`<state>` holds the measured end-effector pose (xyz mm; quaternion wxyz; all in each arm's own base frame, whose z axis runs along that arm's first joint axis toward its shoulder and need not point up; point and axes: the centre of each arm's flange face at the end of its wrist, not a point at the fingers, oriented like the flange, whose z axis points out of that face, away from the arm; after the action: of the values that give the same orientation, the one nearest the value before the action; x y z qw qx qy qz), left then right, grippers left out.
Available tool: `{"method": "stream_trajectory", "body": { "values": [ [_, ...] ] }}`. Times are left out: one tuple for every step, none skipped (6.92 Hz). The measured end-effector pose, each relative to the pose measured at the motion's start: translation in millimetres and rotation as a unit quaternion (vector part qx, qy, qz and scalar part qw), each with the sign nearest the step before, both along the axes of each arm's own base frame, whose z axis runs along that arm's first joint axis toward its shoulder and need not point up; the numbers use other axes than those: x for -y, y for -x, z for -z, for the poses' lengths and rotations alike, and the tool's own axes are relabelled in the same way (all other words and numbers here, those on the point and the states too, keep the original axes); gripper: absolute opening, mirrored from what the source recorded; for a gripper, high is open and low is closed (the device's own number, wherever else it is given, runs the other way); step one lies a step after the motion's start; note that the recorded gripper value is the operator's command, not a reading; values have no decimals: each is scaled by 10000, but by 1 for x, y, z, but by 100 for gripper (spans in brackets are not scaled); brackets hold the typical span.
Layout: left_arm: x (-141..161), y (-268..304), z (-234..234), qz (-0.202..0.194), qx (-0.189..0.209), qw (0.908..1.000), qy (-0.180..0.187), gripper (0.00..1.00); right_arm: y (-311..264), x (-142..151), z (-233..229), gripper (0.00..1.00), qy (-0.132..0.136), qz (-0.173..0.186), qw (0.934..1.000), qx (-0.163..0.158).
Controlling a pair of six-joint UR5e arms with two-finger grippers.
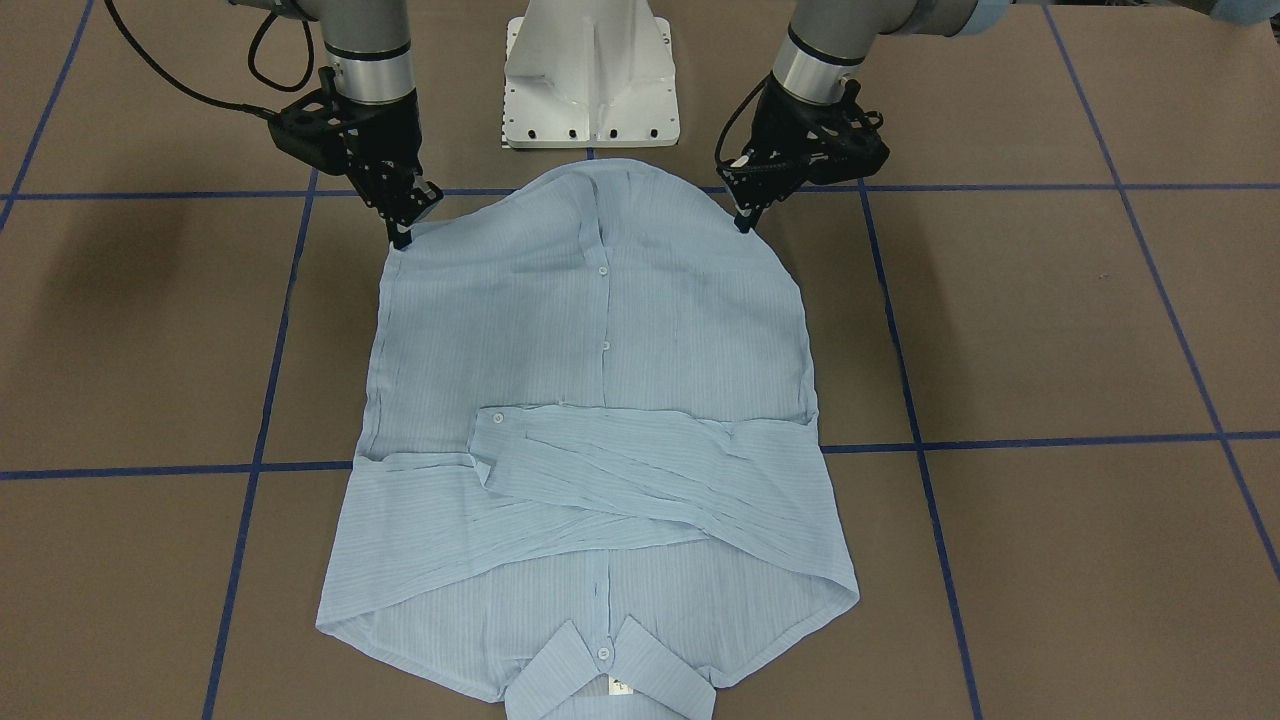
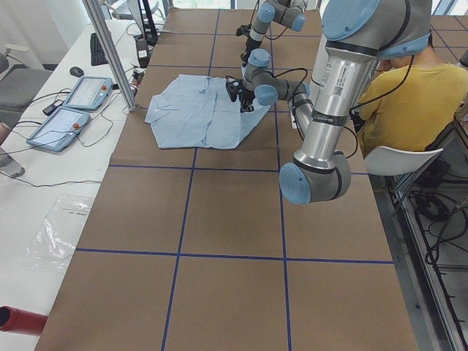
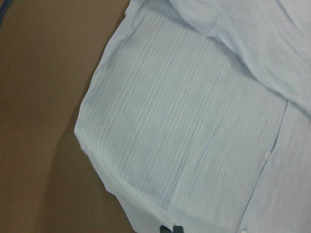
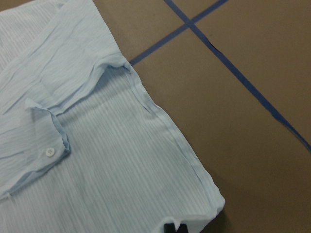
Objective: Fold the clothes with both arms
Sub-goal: 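Lift the hem with both grippers and fold it toward the collar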
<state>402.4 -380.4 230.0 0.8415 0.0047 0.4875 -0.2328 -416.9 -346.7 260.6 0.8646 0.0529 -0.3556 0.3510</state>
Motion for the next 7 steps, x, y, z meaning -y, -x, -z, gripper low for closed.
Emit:
{"method": "stream_trajectory", "body": {
  "values": [
    [29, 11, 1, 149, 26, 9998, -85, 0, -11, 22, -3, 0, -89, -16, 9999, -116],
    [59, 17, -2, 242, 106, 9993, -264, 0, -17, 44, -9, 0, -177, -1, 9994, -281],
    [86, 20, -12, 313, 183, 9985, -420, 0, -16, 68, -14, 0, -240, 12, 9987, -453],
    [110, 23, -26, 425, 161, 9974, -553, 0, -9, 97, -16, 0, -272, 1, 9976, -631],
    [133, 25, -42, 563, 100, 9962, -660, 0, -3, 129, -20, 0, -317, -38, 9966, -758],
    [155, 23, -56, 673, 92, 9953, -693, 0, 5, 163, -33, 0, -392, -113, 9962, -775],
    [175, 17, -64, 753, 101, 9947, -694, 0, 15, 196, -50, 0, -446, -199, 9963, -714]
  ]
}}
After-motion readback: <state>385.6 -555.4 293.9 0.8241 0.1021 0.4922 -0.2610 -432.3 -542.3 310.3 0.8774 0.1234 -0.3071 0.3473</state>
